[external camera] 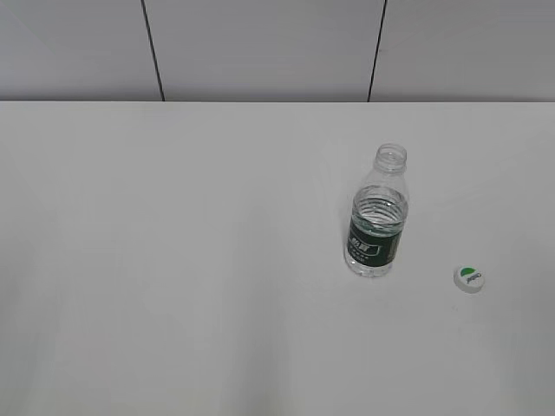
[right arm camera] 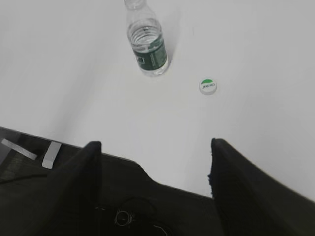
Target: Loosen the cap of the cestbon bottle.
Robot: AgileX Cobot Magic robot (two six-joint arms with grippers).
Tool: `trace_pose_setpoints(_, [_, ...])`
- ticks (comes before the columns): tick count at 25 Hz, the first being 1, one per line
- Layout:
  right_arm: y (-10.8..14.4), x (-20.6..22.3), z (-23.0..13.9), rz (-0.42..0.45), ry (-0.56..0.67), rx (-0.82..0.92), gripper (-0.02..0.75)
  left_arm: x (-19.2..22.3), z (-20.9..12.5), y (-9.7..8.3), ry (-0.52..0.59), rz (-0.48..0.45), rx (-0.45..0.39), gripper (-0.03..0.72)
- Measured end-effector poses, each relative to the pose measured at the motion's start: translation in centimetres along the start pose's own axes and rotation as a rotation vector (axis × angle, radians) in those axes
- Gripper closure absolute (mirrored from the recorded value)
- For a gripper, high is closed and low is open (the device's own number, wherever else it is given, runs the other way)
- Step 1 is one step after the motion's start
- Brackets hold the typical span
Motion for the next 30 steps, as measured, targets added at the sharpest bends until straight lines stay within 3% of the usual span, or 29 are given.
trace_pose_setpoints(5, [-1.2,2.3,-4.3,-0.005,0.017,0.006,0.22,-2.3,-1.7,0.2,-0.154,-0.037,0.003,0.104])
trace_pose_setpoints(9, [-1.3,2.0,-4.2,-0.002,-0.078,-0.004,0.22,-2.9,-2.1,0.2,-0.258,-0.046,0.051,0.105])
trace_pose_setpoints(26, [-1.8,2.6,-3.8,-0.041,-0.134,-0.158,0.22,-2.9,-2.0,0.2,-0.279,-0.046,0.066,0.105])
trace_pose_setpoints(30, [-1.8,2.6,-3.8,-0.041,-0.134,-0.161,0.22,-2.9,-2.1,0.4,-0.28,0.031,0.017,0.105])
Point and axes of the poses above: a point on each arm's last joint axis where the gripper is mounted, x pointing out along that axis toward the gripper, y along the wrist's bending axis when the last joint is at zero, z = x × y, the point moved 3 cm from there along x, pointing out along that axis toward the gripper, and after that the axes turned 8 degrees about x, right-handed, at the moved point
